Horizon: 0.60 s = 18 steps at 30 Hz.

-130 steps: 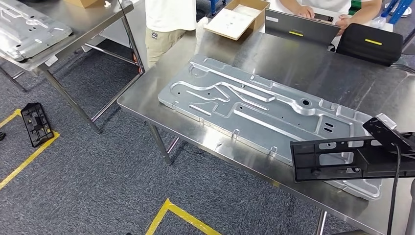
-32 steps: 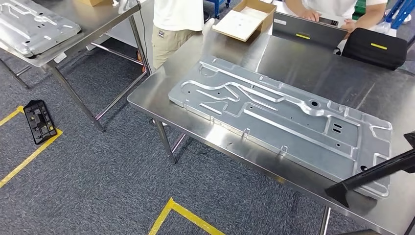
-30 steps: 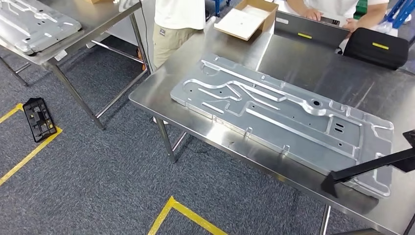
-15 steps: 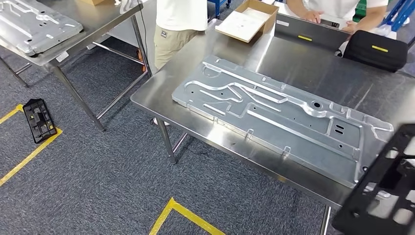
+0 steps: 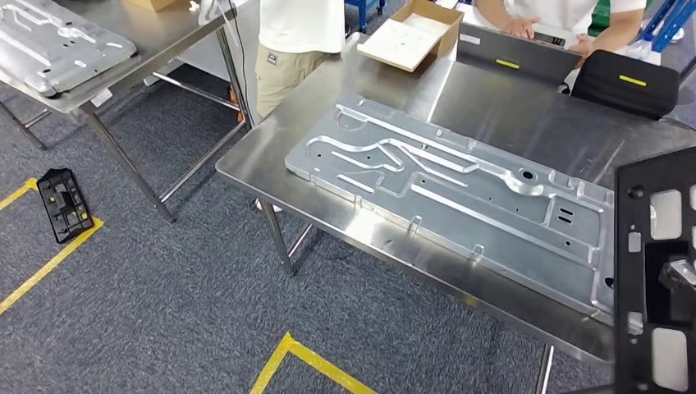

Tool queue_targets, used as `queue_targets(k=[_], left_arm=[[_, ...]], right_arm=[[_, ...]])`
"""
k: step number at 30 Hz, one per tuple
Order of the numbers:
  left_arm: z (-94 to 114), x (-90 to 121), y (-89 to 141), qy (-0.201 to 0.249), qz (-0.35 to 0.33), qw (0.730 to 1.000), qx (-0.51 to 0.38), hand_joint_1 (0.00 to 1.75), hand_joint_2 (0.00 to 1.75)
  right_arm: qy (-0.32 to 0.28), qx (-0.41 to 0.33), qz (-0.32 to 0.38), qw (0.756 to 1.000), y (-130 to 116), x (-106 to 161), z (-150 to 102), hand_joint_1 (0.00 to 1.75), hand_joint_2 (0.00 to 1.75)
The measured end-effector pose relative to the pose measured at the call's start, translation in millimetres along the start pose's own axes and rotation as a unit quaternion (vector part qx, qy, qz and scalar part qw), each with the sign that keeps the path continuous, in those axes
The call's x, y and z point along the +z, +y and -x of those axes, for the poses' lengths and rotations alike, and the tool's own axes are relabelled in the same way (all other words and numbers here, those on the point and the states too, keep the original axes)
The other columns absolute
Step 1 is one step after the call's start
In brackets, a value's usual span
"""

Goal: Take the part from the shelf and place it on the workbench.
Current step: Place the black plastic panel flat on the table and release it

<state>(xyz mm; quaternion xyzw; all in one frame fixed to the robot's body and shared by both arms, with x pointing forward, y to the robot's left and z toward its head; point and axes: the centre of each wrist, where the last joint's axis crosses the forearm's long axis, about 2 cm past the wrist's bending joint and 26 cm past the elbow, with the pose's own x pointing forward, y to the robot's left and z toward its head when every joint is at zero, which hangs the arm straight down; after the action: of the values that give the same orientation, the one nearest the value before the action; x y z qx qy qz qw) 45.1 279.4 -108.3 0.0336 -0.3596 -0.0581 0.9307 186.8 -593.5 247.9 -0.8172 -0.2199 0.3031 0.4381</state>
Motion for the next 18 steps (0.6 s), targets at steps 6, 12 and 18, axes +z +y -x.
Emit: queue_targets(k=[6,12,18], left_arm=[[2,2,-6,0.003,0.011,1.0,-0.007,0.0,1.75],[5,5,-8,0.007,0.014,1.0,-0.007,0.0,1.75],[5,5,-9,0.006,0.019,1.0,-0.011,0.0,1.75]], right_arm=[[-0.001,-0.05,0.202,0.978,-27,2,9,0.0,0.0],[0.015,-0.063,0.216,0.974,-31,9,11,0.0,0.0],[0.033,-0.089,0.263,0.96,-39,10,16,0.0,0.0]])
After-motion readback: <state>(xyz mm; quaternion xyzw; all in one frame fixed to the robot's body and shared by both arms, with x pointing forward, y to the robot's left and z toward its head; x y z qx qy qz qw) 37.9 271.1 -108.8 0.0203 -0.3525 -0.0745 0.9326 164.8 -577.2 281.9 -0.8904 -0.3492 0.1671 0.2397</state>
